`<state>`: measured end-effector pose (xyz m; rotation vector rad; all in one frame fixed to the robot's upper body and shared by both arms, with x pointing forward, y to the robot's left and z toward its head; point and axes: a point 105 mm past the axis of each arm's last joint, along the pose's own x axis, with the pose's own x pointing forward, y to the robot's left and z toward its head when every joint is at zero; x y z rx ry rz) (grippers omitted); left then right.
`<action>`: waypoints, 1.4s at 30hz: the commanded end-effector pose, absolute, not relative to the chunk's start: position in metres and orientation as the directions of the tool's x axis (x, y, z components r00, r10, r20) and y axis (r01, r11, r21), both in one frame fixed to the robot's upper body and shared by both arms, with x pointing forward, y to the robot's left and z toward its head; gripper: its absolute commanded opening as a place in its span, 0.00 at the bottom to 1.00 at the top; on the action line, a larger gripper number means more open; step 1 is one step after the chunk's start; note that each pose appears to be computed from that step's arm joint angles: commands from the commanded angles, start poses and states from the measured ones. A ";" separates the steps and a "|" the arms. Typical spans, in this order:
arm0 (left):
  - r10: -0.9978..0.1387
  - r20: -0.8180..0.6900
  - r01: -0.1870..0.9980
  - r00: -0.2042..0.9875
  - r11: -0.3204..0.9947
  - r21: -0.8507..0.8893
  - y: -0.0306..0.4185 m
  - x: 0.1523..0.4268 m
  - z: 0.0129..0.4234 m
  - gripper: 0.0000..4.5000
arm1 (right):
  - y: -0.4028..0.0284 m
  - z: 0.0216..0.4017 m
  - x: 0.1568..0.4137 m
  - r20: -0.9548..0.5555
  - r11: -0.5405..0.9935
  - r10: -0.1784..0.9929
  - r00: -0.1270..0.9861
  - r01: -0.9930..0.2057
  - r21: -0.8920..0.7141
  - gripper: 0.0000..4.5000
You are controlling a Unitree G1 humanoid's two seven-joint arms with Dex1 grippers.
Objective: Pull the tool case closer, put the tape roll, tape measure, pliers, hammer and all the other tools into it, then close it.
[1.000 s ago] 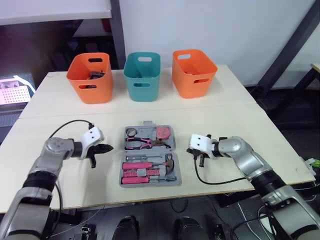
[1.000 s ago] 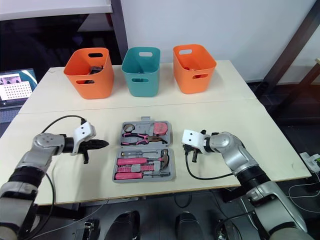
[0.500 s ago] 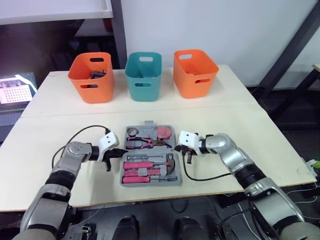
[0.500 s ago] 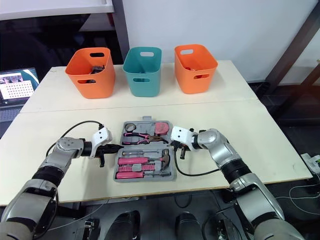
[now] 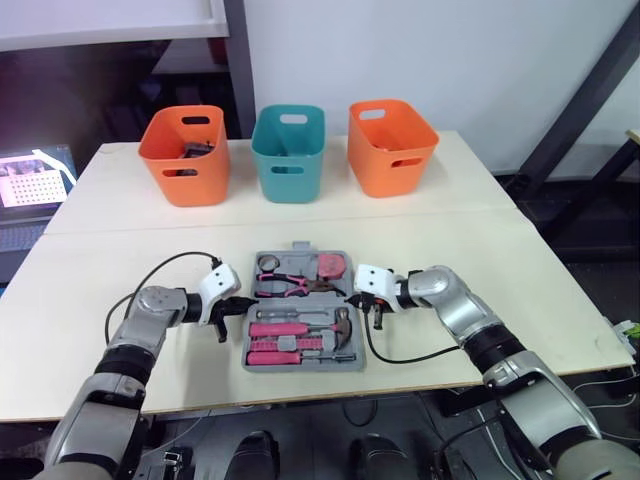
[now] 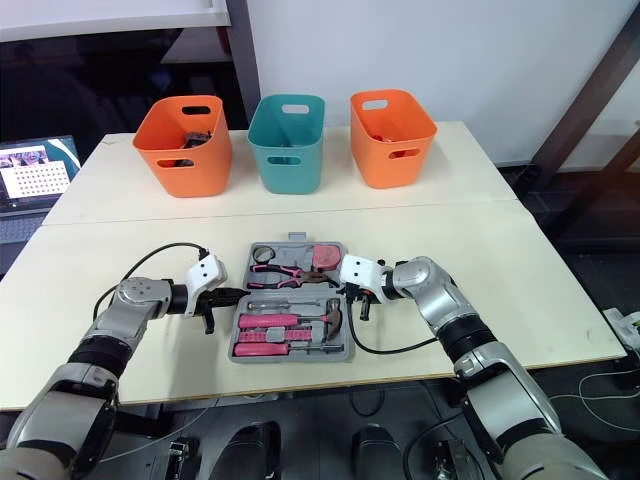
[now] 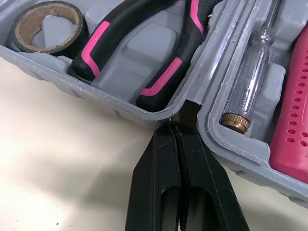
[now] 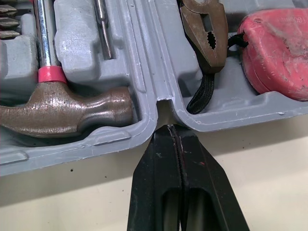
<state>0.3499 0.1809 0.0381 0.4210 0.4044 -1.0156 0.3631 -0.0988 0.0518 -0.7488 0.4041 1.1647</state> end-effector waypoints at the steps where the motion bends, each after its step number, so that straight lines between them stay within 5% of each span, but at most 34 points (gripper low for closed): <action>1: -0.764 -0.496 0.903 0.412 0.414 0.112 0.163 0.341 0.034 0.00 | -0.074 0.060 0.354 -0.590 0.140 0.748 0.304 -0.941 -0.307 0.00; 20: -0.772 -0.519 0.890 0.367 0.453 -0.046 0.166 0.299 0.017 0.00 | -0.071 0.043 0.327 -0.578 0.195 0.764 0.287 -0.956 -0.218 0.00; 31: -0.720 -0.545 0.860 0.430 0.510 0.004 0.185 0.305 0.018 0.00 | -0.076 0.042 0.331 -0.587 0.212 0.754 0.296 -0.955 -0.208 0.00; 42: -0.690 -0.473 0.790 0.548 0.613 0.021 0.238 0.290 0.054 0.00 | -0.132 0.080 0.348 -0.490 0.472 0.712 0.503 -0.859 -0.197 0.00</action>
